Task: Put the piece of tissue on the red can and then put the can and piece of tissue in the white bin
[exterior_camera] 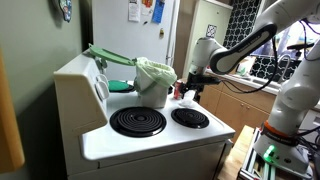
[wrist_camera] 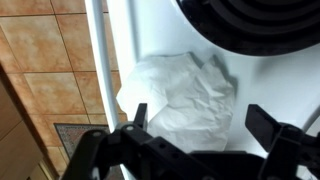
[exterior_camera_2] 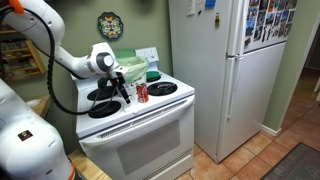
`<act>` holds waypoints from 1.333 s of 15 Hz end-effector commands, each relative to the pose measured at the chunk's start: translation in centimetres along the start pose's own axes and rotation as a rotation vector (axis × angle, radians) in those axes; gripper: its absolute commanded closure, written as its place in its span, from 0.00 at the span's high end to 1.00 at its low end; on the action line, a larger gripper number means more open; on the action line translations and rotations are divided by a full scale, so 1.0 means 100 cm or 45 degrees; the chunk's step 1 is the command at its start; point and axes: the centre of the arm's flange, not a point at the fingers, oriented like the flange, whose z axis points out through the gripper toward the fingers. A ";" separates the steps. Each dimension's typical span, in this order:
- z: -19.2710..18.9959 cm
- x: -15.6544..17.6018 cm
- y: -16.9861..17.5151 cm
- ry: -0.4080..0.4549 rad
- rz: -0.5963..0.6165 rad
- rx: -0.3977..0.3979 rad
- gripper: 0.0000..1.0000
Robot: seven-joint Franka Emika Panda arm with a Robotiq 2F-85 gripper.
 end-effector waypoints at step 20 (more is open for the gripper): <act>-0.081 -0.006 -0.016 -0.002 -0.086 -0.295 0.00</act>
